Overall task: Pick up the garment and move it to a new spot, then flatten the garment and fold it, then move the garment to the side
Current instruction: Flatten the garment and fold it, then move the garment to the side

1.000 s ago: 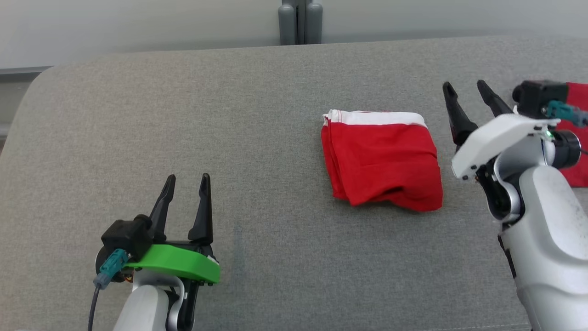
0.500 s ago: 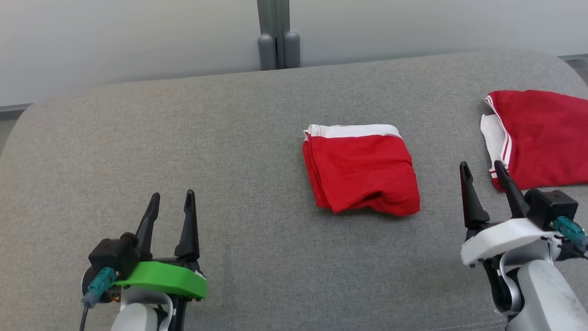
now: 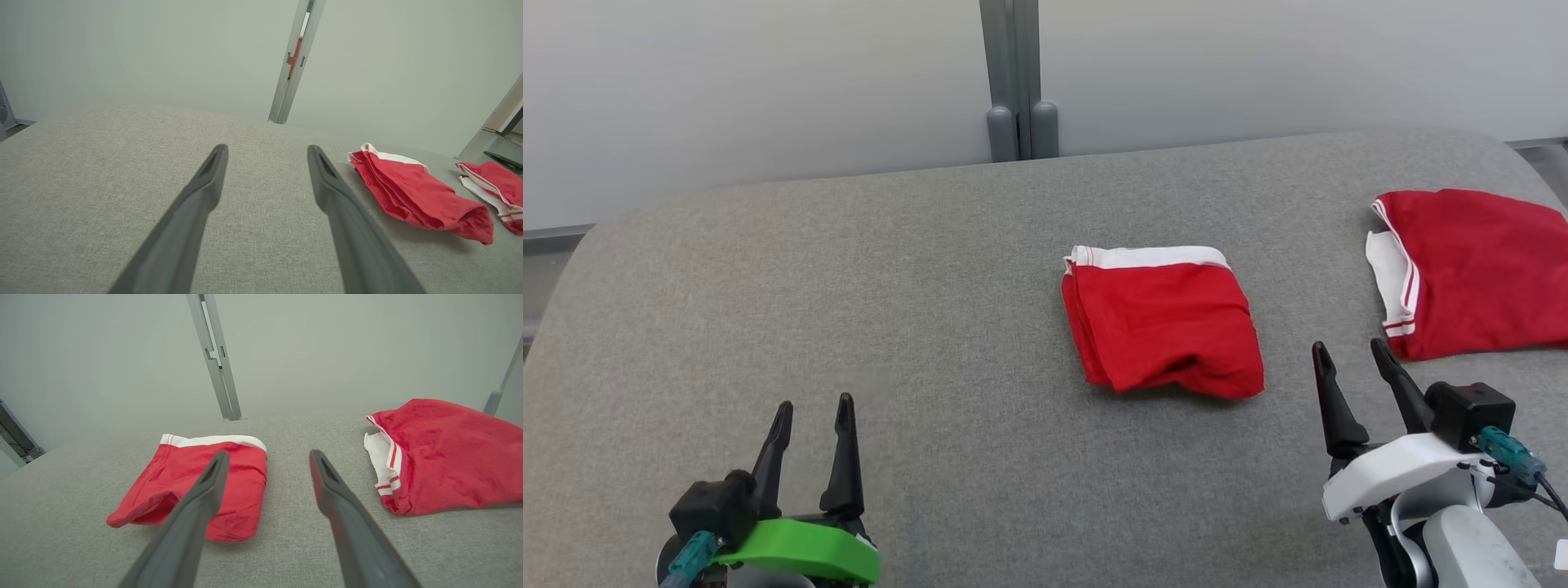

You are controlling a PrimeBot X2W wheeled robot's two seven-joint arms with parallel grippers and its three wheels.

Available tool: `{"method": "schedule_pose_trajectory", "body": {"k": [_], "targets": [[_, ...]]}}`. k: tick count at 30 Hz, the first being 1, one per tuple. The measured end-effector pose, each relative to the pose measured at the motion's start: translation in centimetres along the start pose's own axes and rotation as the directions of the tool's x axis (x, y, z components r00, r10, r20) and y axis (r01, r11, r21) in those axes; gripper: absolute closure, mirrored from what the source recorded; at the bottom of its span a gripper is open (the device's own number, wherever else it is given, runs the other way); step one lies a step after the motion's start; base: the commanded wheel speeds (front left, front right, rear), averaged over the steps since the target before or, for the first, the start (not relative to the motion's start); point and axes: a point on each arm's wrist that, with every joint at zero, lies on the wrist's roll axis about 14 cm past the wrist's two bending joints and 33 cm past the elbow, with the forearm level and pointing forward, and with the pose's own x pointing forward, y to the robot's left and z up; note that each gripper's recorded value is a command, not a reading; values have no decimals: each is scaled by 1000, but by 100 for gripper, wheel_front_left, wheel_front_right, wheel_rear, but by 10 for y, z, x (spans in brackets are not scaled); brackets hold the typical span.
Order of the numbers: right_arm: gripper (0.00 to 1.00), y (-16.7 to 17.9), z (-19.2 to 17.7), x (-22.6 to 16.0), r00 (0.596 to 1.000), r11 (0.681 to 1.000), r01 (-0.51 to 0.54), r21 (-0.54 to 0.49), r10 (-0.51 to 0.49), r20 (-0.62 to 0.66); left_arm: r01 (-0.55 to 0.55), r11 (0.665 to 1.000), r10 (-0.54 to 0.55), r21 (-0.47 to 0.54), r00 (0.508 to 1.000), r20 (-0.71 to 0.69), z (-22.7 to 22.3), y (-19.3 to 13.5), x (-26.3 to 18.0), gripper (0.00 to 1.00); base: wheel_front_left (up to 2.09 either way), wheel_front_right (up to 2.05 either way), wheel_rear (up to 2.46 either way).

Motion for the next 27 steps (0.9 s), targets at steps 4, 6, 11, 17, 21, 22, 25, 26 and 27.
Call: {"method": "schedule_pose_trajectory", "body": {"k": [4, 6, 11, 17, 21, 22, 25, 26, 27], "targets": [[0, 4, -1, 2, 1000, 1000, -15, 1, 15, -5, -25, 1000, 25, 1, 1000, -2, -1, 7, -7, 0, 0, 0, 0], [0, 6, -1, 3, 1000, 1000, -19, 3, 19, -7, -31, 1000, 31, 1, 1000, 0, 0, 9, -8, 0, 0, 0, 0], [0, 5, -3, 5, 1000, 1000, -13, 13, 13, -11, -42, 999, 42, 1, 999, -6, -2, 11, -10, 0, 0, 0, 0], [0, 5, -8, 7, 1000, 1000, -15, 2, 15, -24, -47, 999, 47, -1, 999, -13, -5, 13, -9, 0, 0, 0, 0], [0, 4, -3, 18, 999, 999, -34, -34, 32, -30, -44, 999, 44, 2, 999, -18, -6, 13, -5, 0, 0, 0, 0], [0, 4, 1, 25, 999, 999, -35, -32, 34, -30, -44, 999, 44, 3, 999, -18, -6, 13, -4, 0, 0, 0, 0], [0, 0, 5, 46, 997, 1000, -17, 7, 18, -74, -45, 999, 45, 5, 999, -22, -8, 14, 0, 0, 0, 0, 0], [0, -1, 6, 55, 995, 1000, -14, 19, 16, -99, -45, 999, 45, 5, 999, -25, -9, 14, 2, 0, 0, 0, 0], [0, -2, 5, 63, 992, 1000, -9, 30, 13, -127, -44, 999, 45, 5, 999, -28, -10, 14, 4, 0, 0, 0, 0]]}}
